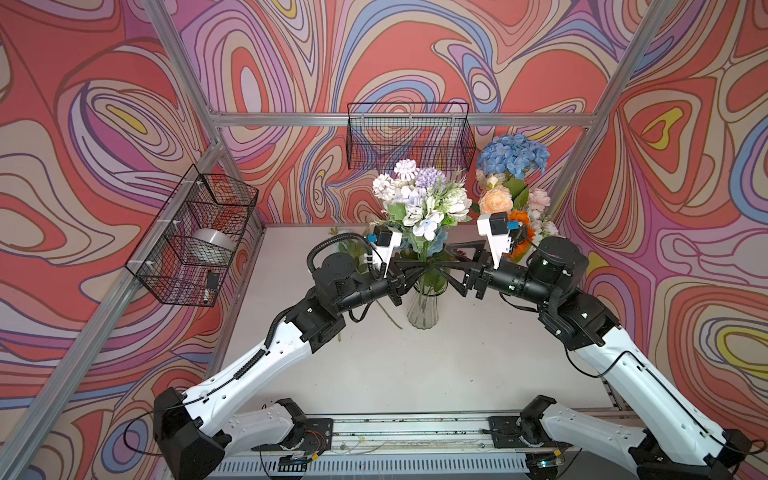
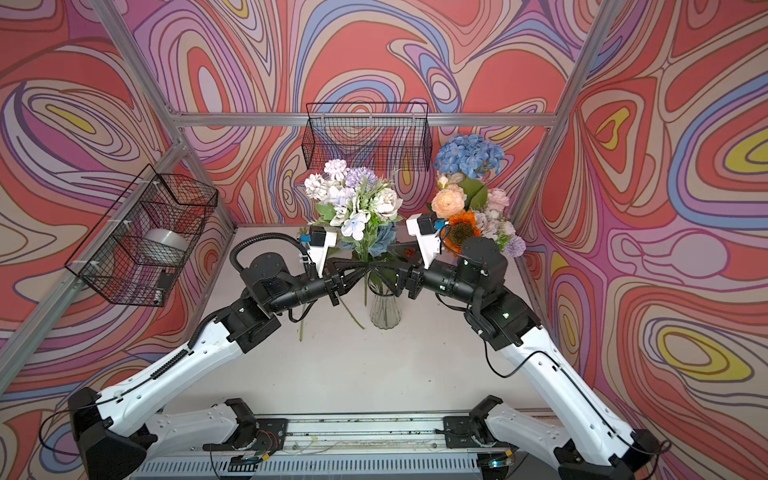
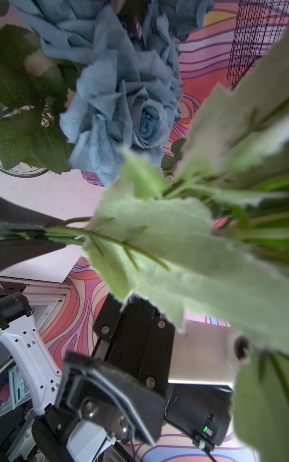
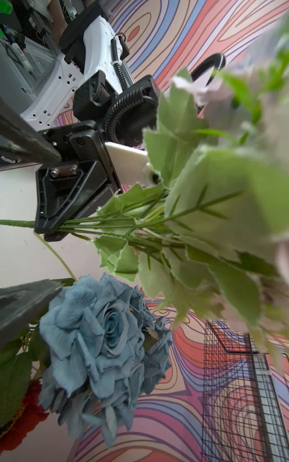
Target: Arrange the flowers into the vase
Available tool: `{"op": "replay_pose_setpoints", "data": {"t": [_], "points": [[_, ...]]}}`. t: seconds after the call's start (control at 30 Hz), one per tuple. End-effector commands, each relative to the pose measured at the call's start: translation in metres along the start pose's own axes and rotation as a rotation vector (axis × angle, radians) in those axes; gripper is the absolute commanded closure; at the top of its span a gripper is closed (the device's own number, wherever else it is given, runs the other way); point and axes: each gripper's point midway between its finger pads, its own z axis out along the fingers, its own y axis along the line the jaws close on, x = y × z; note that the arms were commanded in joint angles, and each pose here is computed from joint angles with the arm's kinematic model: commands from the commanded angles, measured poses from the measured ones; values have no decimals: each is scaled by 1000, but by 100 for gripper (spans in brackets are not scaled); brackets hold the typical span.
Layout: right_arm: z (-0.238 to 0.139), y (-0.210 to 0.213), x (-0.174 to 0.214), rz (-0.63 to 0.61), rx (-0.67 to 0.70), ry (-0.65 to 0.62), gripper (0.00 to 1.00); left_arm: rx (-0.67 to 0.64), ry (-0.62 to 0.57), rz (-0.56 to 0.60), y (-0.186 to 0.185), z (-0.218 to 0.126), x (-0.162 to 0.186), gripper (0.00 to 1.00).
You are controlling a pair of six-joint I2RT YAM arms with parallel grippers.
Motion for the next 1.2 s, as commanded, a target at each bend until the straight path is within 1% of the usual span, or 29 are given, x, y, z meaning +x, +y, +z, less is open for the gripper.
{"op": "replay_pose_setpoints", "data": {"t": [0.0,0.1,0.23,0.4,0.43,0.6,0.73,0.77,0.8,0.83,0.87,0.9,0.93,1.0,1.17], "points": [[3,-3,-4,2,8,-11,24,22,25,85,-11,6,1,100],[1,-9,-5,-1,44,-33,24,0,44,101,-9,10,8,100],[1,-12,-9,3,52,-68,25,-5,80,116,-10,15,19,100],[5,-21,-5,25,85,-74,30,-11,106,168,-15,19,28,100],[6,-22,-4,30,86,-75,32,-11,111,178,-16,20,29,100],[8,-27,2,52,95,-69,52,-24,113,195,-15,21,30,100],[5,-30,7,66,113,-73,73,-30,112,195,-14,21,30,100],[4,-31,9,69,118,-74,78,-35,109,194,-14,20,29,97],[3,-32,11,71,128,-77,83,-37,107,192,-13,20,30,87],[0,-33,12,71,138,-82,88,-44,102,189,-12,19,30,72],[-2,-35,13,71,152,-87,89,-55,96,186,-10,18,30,55],[-5,-37,15,73,166,-92,90,-64,89,183,-8,16,29,45],[-8,-39,17,74,182,-96,90,-81,81,181,-6,15,30,37],[-16,-44,19,72,228,-109,90,-134,62,173,4,10,29,30],[-48,-67,22,39,428,-147,91,-336,-2,146,40,-9,31,20]]}}
